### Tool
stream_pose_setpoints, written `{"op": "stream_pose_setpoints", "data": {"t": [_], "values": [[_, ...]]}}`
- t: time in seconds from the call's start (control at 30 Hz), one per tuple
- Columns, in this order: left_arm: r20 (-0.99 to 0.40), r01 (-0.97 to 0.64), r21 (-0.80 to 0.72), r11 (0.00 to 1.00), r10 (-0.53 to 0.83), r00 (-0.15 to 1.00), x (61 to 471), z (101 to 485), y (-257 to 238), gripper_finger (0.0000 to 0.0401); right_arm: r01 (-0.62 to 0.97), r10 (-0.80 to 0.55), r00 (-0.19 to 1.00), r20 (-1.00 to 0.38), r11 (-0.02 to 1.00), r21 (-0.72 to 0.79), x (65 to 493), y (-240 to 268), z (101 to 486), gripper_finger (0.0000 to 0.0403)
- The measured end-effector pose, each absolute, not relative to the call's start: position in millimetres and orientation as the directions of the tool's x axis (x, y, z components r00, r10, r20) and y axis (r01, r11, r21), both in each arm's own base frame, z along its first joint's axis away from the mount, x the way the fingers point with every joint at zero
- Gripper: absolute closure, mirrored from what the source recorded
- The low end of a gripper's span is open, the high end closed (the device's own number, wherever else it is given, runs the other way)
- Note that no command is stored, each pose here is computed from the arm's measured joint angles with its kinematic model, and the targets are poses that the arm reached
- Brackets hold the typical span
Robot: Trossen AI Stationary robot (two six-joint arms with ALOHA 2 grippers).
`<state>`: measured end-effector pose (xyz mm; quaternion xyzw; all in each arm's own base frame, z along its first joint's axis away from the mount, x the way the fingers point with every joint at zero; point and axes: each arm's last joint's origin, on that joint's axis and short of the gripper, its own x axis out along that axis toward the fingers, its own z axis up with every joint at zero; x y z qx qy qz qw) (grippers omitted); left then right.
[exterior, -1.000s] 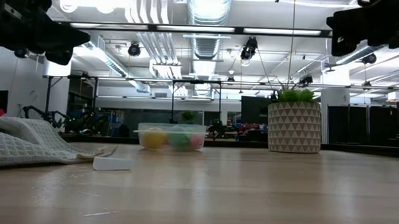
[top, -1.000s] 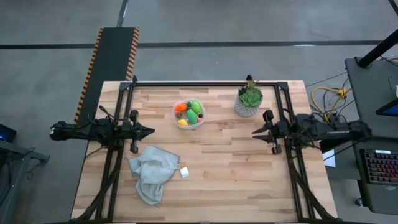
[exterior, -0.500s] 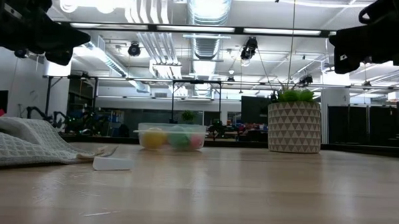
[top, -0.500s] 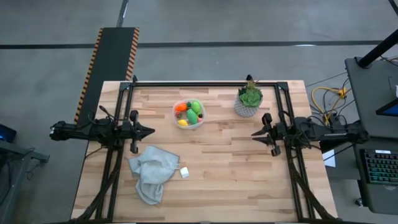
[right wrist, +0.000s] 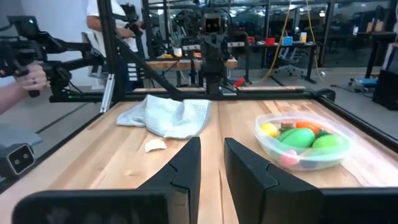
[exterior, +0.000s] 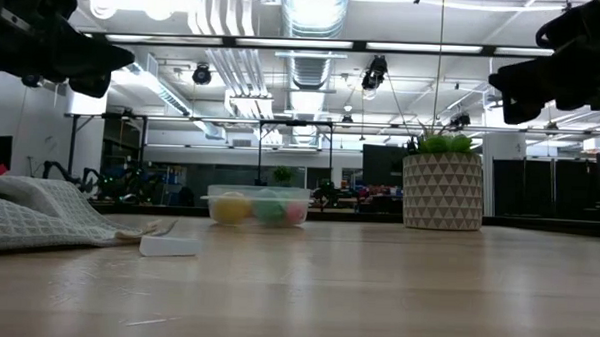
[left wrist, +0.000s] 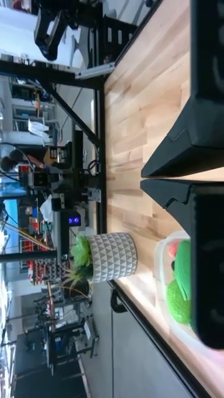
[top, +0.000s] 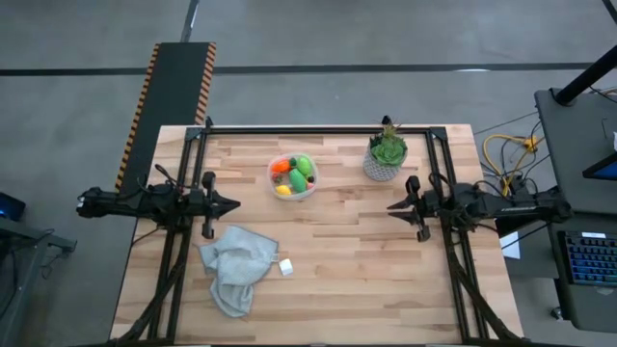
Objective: Pick and placing Produce into tupperware
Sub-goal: Return to Home Position
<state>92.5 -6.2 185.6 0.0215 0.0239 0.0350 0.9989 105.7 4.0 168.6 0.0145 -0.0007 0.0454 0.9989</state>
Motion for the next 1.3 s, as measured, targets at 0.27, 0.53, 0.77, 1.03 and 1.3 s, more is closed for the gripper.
{"op": "stream_pose_setpoints", "data": {"t": [0.27,0.53,0.77,1.03,1.3], "values": [[-0.065,-0.018,0.017,1.0,0.019,0.998,93.4,178.9,-7.8,0.0401,-0.061,0.062,0.998,-0.023,0.998,0.03,105.8,3.1,165.5,0.034],[-0.025,-0.011,0.0,1.0,0.011,1.0,97.0,170.4,-8.5,0.0401,-0.048,0.048,0.999,-0.022,0.998,0.035,105.9,2.7,165.7,0.034],[-0.023,0.006,0.001,1.0,-0.006,1.0,96.8,170.4,-8.9,0.0401,-0.047,0.048,0.999,-0.022,0.998,0.042,105.9,2.7,165.7,0.034],[-0.019,0.007,0.009,1.0,-0.007,1.0,96.7,170.6,-9.0,0.0401,-0.043,0.043,0.999,-0.021,0.999,0.011,105.9,2.5,165.8,0.034],[-0.018,0.009,0.017,1.0,-0.009,1.0,96.9,170.3,-9.0,0.0401,-0.041,0.04,0.999,-0.021,0.999,-0.024,105.9,2.4,165.8,0.0339]]}}
